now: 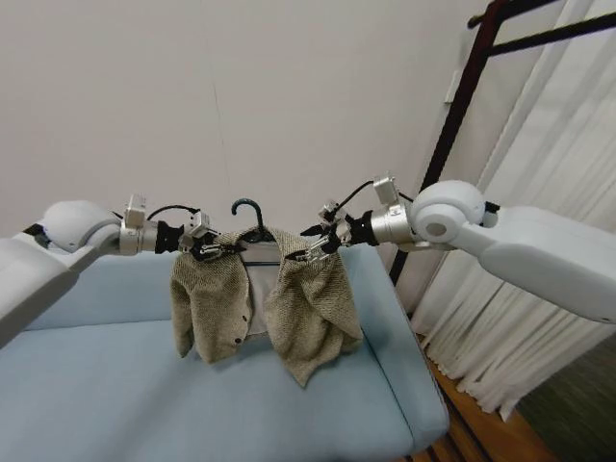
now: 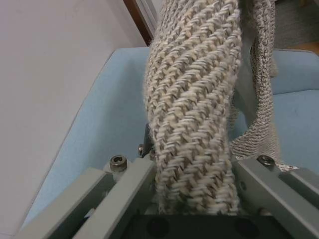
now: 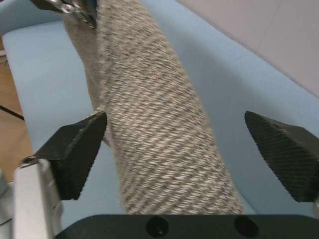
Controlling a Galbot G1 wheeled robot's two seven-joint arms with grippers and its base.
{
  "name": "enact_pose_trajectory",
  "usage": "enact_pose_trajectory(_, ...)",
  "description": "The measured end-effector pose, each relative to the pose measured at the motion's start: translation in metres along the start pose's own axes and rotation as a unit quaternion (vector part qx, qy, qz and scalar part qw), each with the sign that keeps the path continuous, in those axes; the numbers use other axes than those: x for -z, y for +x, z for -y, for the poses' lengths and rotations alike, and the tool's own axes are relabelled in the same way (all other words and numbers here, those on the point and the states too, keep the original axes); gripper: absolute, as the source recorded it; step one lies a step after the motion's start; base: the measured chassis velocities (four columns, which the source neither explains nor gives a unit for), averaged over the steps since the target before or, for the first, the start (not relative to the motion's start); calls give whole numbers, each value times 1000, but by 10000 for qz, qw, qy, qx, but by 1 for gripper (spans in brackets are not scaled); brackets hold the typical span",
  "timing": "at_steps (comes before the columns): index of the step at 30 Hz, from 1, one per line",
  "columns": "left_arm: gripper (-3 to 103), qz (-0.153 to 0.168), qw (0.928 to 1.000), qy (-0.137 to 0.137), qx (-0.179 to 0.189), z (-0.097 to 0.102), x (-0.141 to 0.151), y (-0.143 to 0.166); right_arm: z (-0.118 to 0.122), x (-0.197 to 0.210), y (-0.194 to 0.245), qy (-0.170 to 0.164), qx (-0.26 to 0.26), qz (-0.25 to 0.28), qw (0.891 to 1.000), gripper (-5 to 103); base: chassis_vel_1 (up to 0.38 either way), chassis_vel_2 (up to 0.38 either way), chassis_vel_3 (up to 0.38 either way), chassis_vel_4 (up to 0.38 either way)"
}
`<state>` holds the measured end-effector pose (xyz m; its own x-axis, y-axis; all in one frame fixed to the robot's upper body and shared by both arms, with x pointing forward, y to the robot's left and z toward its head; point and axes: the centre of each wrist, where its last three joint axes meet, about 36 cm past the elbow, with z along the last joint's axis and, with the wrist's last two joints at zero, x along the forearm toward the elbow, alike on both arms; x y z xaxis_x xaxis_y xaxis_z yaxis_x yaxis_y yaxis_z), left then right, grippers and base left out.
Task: Pick up the clothes from the sofa and hang them on the clothes hanger.
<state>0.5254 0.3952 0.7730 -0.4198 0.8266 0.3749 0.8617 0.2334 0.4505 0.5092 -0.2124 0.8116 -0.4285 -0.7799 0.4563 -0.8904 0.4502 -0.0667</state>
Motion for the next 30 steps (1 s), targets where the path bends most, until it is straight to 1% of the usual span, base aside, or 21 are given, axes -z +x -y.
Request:
enact_pose_trajectory(1,8,12,10000,-14,0,1,1,3,1,-1,-3,-40,-12,-50,10000,82,0,0,0,0)
enact_pose_trajectory(2,8,19,10000,-28,9,1,2,6,2,-4,-6,-73,6,-103,9999,80,0,0,0,0)
enact_pose_trajectory(5,8,22,10000,-37,36,1,3,10,2,-7,-9,-94,30,-157,9998,79,0,0,0,0)
enact_pose_trajectory(7,8,32,10000,-47,78,2,3,14,-1,-8,-12,-95,86,-199,9997,79,0,0,0,0)
enact_pose_trajectory(8,8,43,9999,-51,102,3,3,17,-4,-8,-13,-104,112,-206,9997,76,0,0,0,0)
enact_pose_trajectory(11,8,61,9999,-58,118,5,3,19,-8,-6,-16,-114,130,-200,9996,76,0,0,0,0)
enact_pose_trajectory(13,8,76,9998,-75,139,8,4,24,-12,1,-20,-93,150,-176,9997,63,0,0,0,0)
enact_pose_trajectory(15,8,81,9998,-83,137,9,3,26,-13,4,-20,-72,160,-166,9997,63,0,0,0,0)
enact_pose_trajectory(16,8,79,9998,-93,140,10,3,29,-14,7,-21,-49,172,-166,9997,51,0,0,0,0)
enact_pose_trajectory(17,8,77,9998,-103,141,11,3,30,-15,8,-21,-36,180,-170,9997,46,0,0,0,0)
enact_pose_trajectory(19,8,73,9998,-113,141,12,2,33,-16,10,-21,-27,188,-178,9997,46,0,0,0,0)
enact_pose_trajectory(21,8,43,9998,-109,165,16,1,38,-19,12,-21,32,222,-216,9995,36,0,0,0,0)
enact_pose_trajectory(22,8,29,9998,-92,165,19,-1,40,-20,13,-20,61,266,-237,9993,36,0,0,0,0)
enact_pose_trajectory(23,8,23,9998,-84,169,20,-1,40,-21,13,-20,78,289,-248,9992,25,0,0,0,0)
enact_pose_trajectory(25,8,18,9998,-75,180,22,-2,42,-23,14,-20,104,325,-259,9991,25,0,0,0,0)
enact_pose_trajectory(26,7,9,9998,-51,215,26,-4,44,-25,16,-19,143,371,-266,9989,17,0,0,0,0)
enact_pose_trajectory(27,7,6,9997,-47,247,28,-5,44,-26,16,-19,154,390,-267,9988,17,0,0,0,0)
enact_pose_trajectory(28,7,12,9996,-43,268,29,-6,45,-27,16,-20,163,406,-270,9987,14,0,0,0,0)
enact_pose_trajectory(30,7,18,9996,-42,286,30,-6,45,-28,16,-20,167,413,-269,9986,14,0,0,0,0)
